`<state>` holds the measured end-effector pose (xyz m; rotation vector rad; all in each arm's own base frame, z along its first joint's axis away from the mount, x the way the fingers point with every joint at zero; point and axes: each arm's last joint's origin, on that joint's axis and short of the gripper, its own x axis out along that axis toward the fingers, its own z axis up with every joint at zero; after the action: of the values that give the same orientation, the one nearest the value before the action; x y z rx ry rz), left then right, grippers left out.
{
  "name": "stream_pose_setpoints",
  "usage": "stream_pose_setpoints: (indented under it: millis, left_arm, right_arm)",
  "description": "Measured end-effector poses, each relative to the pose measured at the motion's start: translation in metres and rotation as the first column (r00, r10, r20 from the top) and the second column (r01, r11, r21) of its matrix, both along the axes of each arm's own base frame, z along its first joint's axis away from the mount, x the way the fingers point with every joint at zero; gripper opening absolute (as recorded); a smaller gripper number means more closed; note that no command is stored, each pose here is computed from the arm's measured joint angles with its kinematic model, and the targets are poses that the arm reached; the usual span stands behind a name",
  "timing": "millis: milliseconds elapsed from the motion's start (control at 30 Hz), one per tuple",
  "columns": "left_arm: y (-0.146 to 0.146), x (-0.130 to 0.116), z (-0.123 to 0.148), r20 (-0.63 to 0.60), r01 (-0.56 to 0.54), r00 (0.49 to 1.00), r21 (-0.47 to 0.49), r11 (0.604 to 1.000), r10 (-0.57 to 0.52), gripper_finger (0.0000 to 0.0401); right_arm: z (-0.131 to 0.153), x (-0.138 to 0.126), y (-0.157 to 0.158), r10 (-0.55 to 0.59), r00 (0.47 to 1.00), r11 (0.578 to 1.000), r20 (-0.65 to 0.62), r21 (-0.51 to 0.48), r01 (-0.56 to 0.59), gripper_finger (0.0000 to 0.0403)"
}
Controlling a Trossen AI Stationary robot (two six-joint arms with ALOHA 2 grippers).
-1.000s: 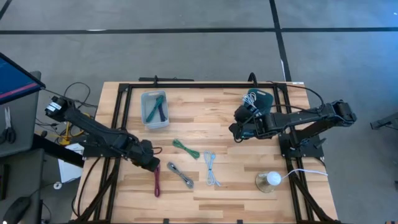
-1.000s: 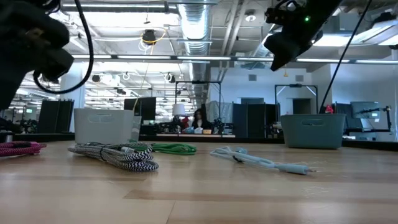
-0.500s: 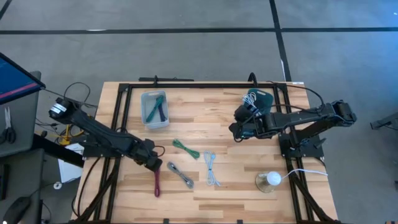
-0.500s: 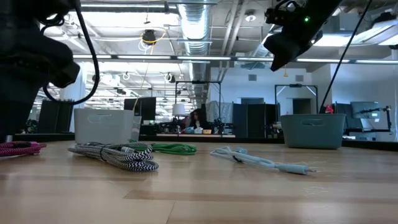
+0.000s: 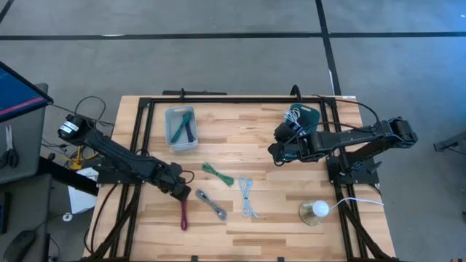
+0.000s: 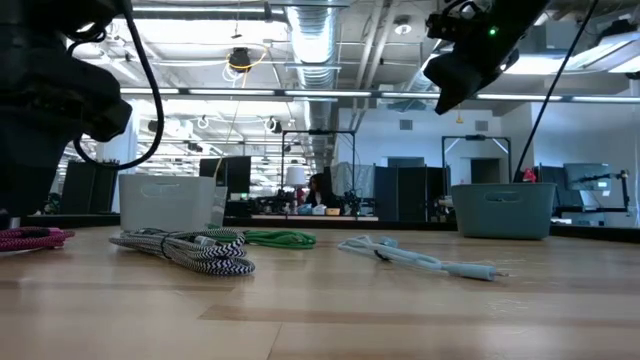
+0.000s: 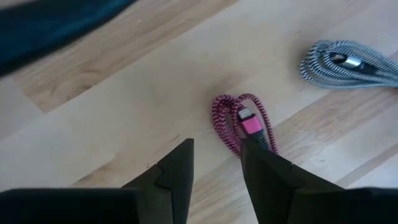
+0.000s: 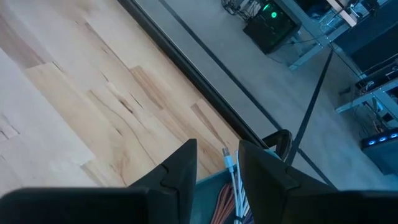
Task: Pick & Place USB Port
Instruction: Put the pink patterned USB cable into the gray bin
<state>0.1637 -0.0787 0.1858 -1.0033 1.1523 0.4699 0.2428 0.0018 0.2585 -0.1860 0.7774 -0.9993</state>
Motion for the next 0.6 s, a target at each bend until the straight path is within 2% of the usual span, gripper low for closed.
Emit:
stream_pose_setpoints:
  millis: [433,600]
  left_arm:
    - [0.005,0.006,0.0,0.017,-0.037,0.999,-0.015,0.999,0.037,0.0127]
    - [0.003,0.007,-0.02,0.082,-0.011,0.996,-0.102,0.995,0.019,0.0127]
  right_arm:
    - [0.0,0.0,0.0,0.0,1.0,1.0,-0.001,0.0,0.0,0.0111]
    - [0.0,0.0,0.0,0.0,1.0,1.0,-0.004,0.0,0.0,0.0111]
